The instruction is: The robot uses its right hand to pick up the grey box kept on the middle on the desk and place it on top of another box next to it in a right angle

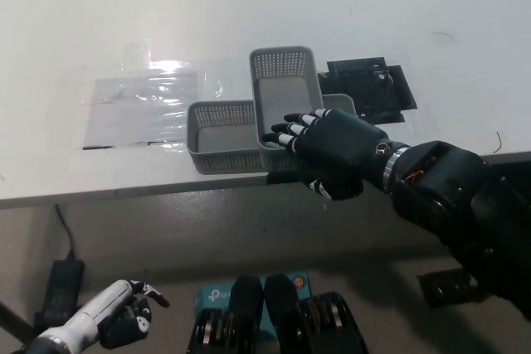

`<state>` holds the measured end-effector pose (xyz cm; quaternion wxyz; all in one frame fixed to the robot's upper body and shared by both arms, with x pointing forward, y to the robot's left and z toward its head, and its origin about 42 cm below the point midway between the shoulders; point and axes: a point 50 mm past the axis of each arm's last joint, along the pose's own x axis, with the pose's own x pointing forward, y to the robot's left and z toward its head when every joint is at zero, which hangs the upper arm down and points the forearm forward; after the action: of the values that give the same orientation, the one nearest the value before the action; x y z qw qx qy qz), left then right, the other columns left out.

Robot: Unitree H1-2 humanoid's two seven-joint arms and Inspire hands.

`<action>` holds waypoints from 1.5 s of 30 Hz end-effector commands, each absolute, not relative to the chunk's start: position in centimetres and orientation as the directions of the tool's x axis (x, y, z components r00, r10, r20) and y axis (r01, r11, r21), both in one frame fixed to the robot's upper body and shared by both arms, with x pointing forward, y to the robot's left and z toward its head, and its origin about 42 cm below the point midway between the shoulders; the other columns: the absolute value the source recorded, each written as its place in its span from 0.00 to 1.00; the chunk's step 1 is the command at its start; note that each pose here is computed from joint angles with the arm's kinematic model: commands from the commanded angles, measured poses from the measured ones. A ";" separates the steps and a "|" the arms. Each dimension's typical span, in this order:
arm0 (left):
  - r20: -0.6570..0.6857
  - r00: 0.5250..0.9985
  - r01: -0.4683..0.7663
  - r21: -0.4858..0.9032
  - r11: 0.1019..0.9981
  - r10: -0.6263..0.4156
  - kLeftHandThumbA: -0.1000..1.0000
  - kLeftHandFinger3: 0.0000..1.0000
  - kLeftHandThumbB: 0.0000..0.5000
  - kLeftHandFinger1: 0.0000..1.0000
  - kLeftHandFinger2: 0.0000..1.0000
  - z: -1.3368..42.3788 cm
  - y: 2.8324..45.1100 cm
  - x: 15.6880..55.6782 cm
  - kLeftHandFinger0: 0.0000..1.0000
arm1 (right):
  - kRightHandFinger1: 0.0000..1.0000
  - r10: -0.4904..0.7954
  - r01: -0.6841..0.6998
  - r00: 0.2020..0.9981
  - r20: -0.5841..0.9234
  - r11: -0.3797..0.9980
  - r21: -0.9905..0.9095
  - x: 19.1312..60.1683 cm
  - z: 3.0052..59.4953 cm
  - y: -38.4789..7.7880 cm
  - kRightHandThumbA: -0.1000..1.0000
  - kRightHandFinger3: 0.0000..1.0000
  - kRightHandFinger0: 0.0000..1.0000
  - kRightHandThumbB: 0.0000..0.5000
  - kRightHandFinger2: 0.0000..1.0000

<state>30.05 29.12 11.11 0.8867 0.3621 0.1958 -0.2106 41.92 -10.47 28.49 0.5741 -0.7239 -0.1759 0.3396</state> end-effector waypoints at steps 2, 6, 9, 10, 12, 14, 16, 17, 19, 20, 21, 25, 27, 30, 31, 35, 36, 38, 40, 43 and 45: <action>-0.480 0.844 0.510 0.582 0.633 -0.239 0.04 0.56 0.35 0.07 0.20 11.6 29.7 30.0 0.05 | 1.00 0.652 -0.041 0.726 -0.218 -0.275 -0.961 42.2 32.2 -10.1 0.46 1.00 0.89 0.88 1.00; -0.483 0.844 0.507 0.579 0.639 -0.232 0.03 0.55 0.35 0.04 0.17 11.3 29.7 29.6 0.03 | 1.00 0.651 -0.029 0.730 -0.209 -0.275 -0.961 42.1 32.7 -10.0 0.43 1.00 0.86 0.89 1.00; -0.485 0.843 0.507 0.574 0.643 -0.231 0.01 0.55 0.35 0.03 0.16 11.0 29.7 29.2 0.03 | 1.00 0.640 -0.009 0.742 -0.201 -0.290 -0.957 42.0 33.2 -10.0 0.45 1.00 0.88 0.90 1.00; -0.485 0.843 0.507 0.573 0.644 -0.232 0.00 0.55 0.35 0.03 0.17 11.0 29.6 29.2 0.03 | 1.00 0.638 -0.006 0.745 -0.197 -0.289 -0.957 42.0 33.4 -10.1 0.45 1.00 0.90 0.90 1.00; -0.485 0.844 0.502 0.568 0.653 -0.227 0.00 0.53 0.37 0.02 0.16 10.8 29.5 29.1 0.01 | 1.00 0.633 0.007 0.751 -0.189 -0.294 -0.956 42.1 34.3 -10.1 0.48 1.00 0.99 0.92 1.00; -0.486 0.843 0.504 0.563 0.655 -0.231 0.00 0.51 0.36 0.00 0.13 10.8 29.5 29.1 0.00 | 1.00 0.632 0.027 0.756 -0.171 -0.292 -0.956 42.2 35.4 -10.1 0.48 1.00 1.00 0.97 1.00; -0.490 0.843 0.502 0.564 0.656 -0.223 0.01 0.51 0.36 0.01 0.13 10.7 29.5 29.0 0.00 | 1.00 0.632 0.026 0.757 -0.167 -0.285 -0.958 42.3 36.2 -10.0 0.47 1.00 1.00 0.98 1.00; -0.493 0.842 0.500 0.562 0.659 -0.218 0.00 0.52 0.36 0.01 0.12 10.7 29.5 29.0 0.00 | 1.00 0.633 0.033 0.757 -0.160 -0.282 -0.959 42.3 36.6 -10.0 0.47 1.00 1.00 1.00 1.00; -0.488 0.843 0.501 0.564 0.657 -0.224 0.01 0.50 0.37 0.00 0.10 10.6 29.5 29.0 0.00 | 1.00 0.638 0.028 0.755 -0.154 -0.265 -0.964 41.9 37.6 -10.1 0.45 1.00 1.00 1.00 1.00; -0.488 0.844 0.501 0.567 0.654 -0.224 0.02 0.50 0.37 0.00 0.11 10.6 29.5 29.0 0.00 | 1.00 0.641 0.022 0.752 -0.157 -0.262 -0.965 41.5 38.1 -10.2 0.44 1.00 1.00 1.00 1.00; -0.488 0.844 0.501 0.568 0.653 -0.224 0.02 0.50 0.37 0.00 0.11 10.6 29.5 29.0 0.00 | 1.00 0.640 0.020 0.752 -0.158 -0.262 -0.965 41.5 38.1 -10.2 0.44 1.00 1.00 1.00 1.00; -0.490 0.843 0.502 0.569 0.651 -0.221 0.02 0.47 0.36 0.00 0.10 10.7 29.5 29.2 0.00 | 1.00 0.628 -0.036 0.751 -0.204 -0.270 -0.962 40.6 39.3 -10.7 0.45 1.00 1.00 1.00 1.00; -0.491 0.843 0.500 0.566 0.655 -0.219 0.02 0.47 0.37 0.00 0.11 10.8 29.6 29.2 0.00 | 1.00 0.608 -0.118 0.752 -0.255 -0.257 -0.959 39.4 40.6 -11.6 0.46 1.00 1.00 1.00 1.00; -0.492 0.844 0.496 0.569 0.656 -0.211 0.02 0.49 0.37 0.01 0.12 10.8 29.6 29.3 0.02 | 1.00 0.598 -0.184 0.746 -0.293 -0.237 -0.954 38.2 41.8 -12.9 0.45 1.00 1.00 1.00 1.00; -0.488 0.845 0.495 0.563 0.661 -0.218 0.01 0.49 0.37 0.01 0.12 10.8 29.6 29.3 0.02 | 1.00 0.595 -0.207 0.741 -0.311 -0.238 -0.949 37.7 42.4 -13.5 0.46 1.00 1.00 1.00 1.00; -0.481 0.848 0.495 0.572 0.654 -0.221 0.02 0.47 0.37 0.01 0.12 10.8 29.8 29.2 0.02 | 1.00 0.610 -0.266 0.722 -0.327 -0.190 -0.945 35.2 44.8 -17.0 0.47 1.00 1.00 0.94 1.00; -0.480 0.849 0.493 0.571 0.656 -0.220 0.01 0.48 0.36 0.02 0.13 11.0 29.8 29.2 0.02 | 1.00 0.622 -0.279 0.713 -0.325 -0.174 -0.944 34.7 45.3 -18.5 0.48 1.00 1.00 0.88 1.00; -0.476 0.851 0.493 0.579 0.650 -0.222 0.00 0.50 0.36 0.03 0.15 10.9 29.9 29.2 0.04 | 1.00 0.635 -0.272 0.717 -0.287 -0.124 -0.954 33.3 46.3 -21.4 0.50 1.00 1.00 0.79 1.00; -0.474 0.853 0.492 0.585 0.645 -0.220 0.01 0.51 0.36 0.03 0.13 11.1 30.2 29.2 0.05 | 1.00 0.611 -0.188 0.779 -0.143 0.010 -0.982 30.6 47.0 -25.4 0.53 1.00 1.00 0.63 1.00; -0.471 0.853 0.493 0.582 0.647 -0.226 0.01 0.50 0.36 0.03 0.14 11.2 30.2 29.5 0.05 | 1.00 0.579 -0.130 0.814 -0.049 0.099 -0.987 29.2 46.8 -27.1 0.50 1.00 0.95 0.55 1.00; -0.479 0.852 0.489 0.581 0.651 -0.212 0.03 0.51 0.37 0.02 0.13 11.4 30.2 29.5 0.02 | 0.92 0.484 -0.019 0.866 0.124 0.280 -0.960 26.8 44.8 -29.7 0.53 1.00 0.79 0.44 1.00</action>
<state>28.77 29.38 10.00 0.8856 0.3548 0.2132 -0.2107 34.71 -22.84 42.31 0.6725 -0.6815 -0.1443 0.2499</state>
